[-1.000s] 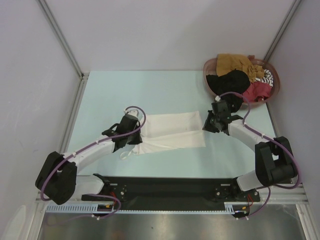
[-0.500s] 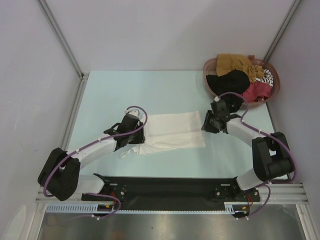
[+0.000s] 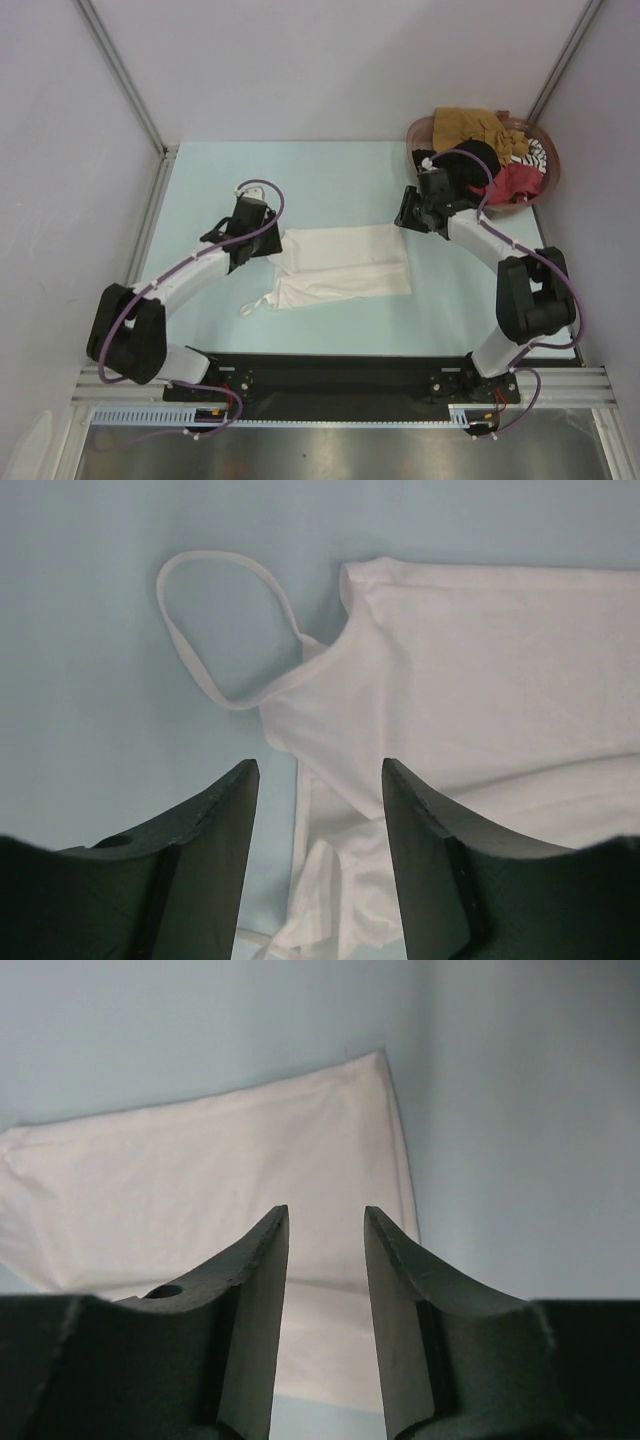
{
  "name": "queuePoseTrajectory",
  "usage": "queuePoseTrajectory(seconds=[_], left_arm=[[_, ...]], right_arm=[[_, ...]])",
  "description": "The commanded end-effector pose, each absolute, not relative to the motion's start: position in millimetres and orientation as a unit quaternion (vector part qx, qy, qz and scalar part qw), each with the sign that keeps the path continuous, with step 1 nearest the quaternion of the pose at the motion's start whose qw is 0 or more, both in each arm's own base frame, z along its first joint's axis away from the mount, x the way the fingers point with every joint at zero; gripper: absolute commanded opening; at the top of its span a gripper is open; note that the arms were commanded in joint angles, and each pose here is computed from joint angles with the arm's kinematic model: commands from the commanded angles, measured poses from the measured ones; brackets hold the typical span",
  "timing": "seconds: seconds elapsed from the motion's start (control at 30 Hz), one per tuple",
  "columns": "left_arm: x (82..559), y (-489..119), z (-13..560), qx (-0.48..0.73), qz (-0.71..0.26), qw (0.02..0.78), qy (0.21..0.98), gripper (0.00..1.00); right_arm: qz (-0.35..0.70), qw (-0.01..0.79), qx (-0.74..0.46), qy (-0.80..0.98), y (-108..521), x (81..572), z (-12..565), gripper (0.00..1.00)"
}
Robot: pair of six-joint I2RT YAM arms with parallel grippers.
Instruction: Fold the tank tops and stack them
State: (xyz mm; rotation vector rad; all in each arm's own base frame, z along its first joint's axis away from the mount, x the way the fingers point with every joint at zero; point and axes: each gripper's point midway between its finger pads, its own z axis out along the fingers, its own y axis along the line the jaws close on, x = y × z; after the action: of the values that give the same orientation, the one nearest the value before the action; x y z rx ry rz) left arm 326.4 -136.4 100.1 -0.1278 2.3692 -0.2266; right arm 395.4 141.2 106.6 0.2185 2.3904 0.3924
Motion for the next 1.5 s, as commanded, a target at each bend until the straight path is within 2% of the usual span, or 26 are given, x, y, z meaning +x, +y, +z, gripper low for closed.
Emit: queuePoseTrajectory(seconds=[0.0, 0.13, 0.37, 0.8, 1.27, 1.47], left_arm=[[353, -133, 101, -0.049, -0.073, 0.378, 0.922, 0.58], [374, -136, 95, -0.041, -0.063, 0.372, 0.925, 0.56], [401, -147, 82, -0.035, -0.053, 0.353, 0.934, 0.53], [412, -147, 80, -0.029, -0.057, 0.342, 0.937, 0.54], [420, -150, 60, -0.014, -0.043, 0.305, 0.951, 0.55], [424, -152, 52, -0.006, -0.044, 0.285, 0.957, 0.52]], right_arm=[[0.137, 0.355, 0.073, 0.922, 143, 420, 104, 0.41], [0.111, 0.35, 0.076, 0.927, 140, 438, 90, 0.38], [0.074, 0.341, 0.079, 0.934, 137, 460, 71, 0.38], [0.07, 0.314, 0.076, 0.944, 142, 464, 33, 0.36], [0.086, 0.327, 0.072, 0.938, 146, 468, 38, 0.35], [0.085, 0.322, 0.07, 0.94, 147, 468, 34, 0.33]])
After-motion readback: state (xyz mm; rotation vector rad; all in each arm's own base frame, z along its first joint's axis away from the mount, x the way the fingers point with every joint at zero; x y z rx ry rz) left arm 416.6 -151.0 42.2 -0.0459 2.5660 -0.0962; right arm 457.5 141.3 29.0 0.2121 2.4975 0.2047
